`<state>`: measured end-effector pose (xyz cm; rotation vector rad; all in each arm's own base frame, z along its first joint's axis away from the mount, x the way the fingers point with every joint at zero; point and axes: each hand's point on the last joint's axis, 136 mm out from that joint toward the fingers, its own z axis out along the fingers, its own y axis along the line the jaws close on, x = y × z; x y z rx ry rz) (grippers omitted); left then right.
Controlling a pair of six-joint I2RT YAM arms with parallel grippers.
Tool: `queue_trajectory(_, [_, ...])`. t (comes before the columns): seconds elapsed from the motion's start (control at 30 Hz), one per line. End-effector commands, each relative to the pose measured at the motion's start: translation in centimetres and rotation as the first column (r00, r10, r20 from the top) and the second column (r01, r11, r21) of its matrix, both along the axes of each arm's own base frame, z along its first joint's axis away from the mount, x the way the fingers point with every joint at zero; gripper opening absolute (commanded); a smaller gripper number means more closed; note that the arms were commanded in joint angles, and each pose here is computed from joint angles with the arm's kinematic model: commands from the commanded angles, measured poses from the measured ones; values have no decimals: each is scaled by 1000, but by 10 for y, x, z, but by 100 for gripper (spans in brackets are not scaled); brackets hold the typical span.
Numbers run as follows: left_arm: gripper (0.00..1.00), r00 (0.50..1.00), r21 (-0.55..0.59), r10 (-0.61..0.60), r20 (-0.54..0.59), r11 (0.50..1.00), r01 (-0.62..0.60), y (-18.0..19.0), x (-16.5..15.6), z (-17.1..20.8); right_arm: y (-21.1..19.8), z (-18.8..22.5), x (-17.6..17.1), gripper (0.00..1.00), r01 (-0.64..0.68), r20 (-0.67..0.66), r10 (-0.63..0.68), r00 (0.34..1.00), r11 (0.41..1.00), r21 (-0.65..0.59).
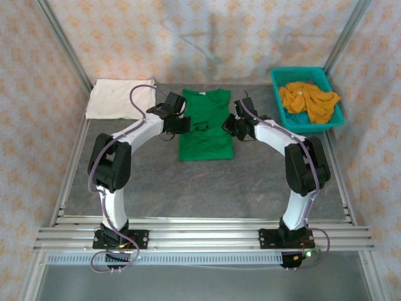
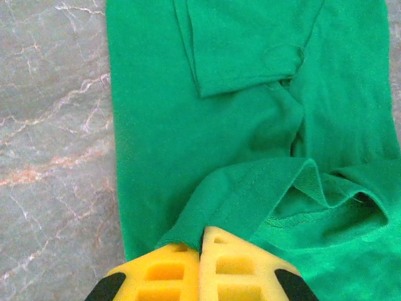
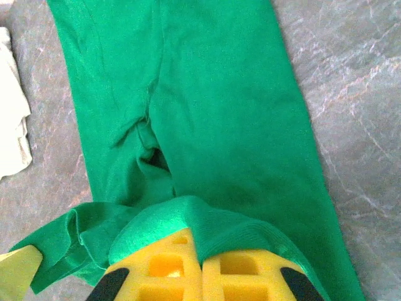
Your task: Fold and stack the t-shirts
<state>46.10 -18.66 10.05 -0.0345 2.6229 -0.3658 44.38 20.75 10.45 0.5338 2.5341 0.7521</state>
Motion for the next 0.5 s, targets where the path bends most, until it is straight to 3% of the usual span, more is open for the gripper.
queue_trajectory(0.0, [0, 1000, 61, 16, 8, 998, -17, 17, 18, -2, -13, -2, 20, 0, 62, 1, -62, 998, 998, -13])
queue_trajectory(0.03, [9, 1000, 63, 18, 19, 998, -19, 18, 26, 0, -14, -1, 26, 1, 72, 9, -72, 997, 997, -9])
queue_trajectory(0.1, [35, 999, 63, 25, 41, 998, -27, 22, 48, 4, -20, -2, 45, 21, 99, 3, -99, 995, 995, 20])
queue_trajectory(0.17, [44, 998, 58, 39, 54, 997, -42, 25, 71, 15, -24, 8, 69, 36, 125, 8, -126, 992, 989, 80])
queue_trajectory(0.3, [47, 992, 53, 85, 92, 994, -90, 37, 94, 51, -33, 50, 93, 41, 133, 57, -145, 988, 977, 169])
queue_trajectory(0.47, [47, 985, -33, 88, 150, 996, -84, 33, 53, 72, -24, 83, 53, 33, 20, 174, -58, 983, 976, 215])
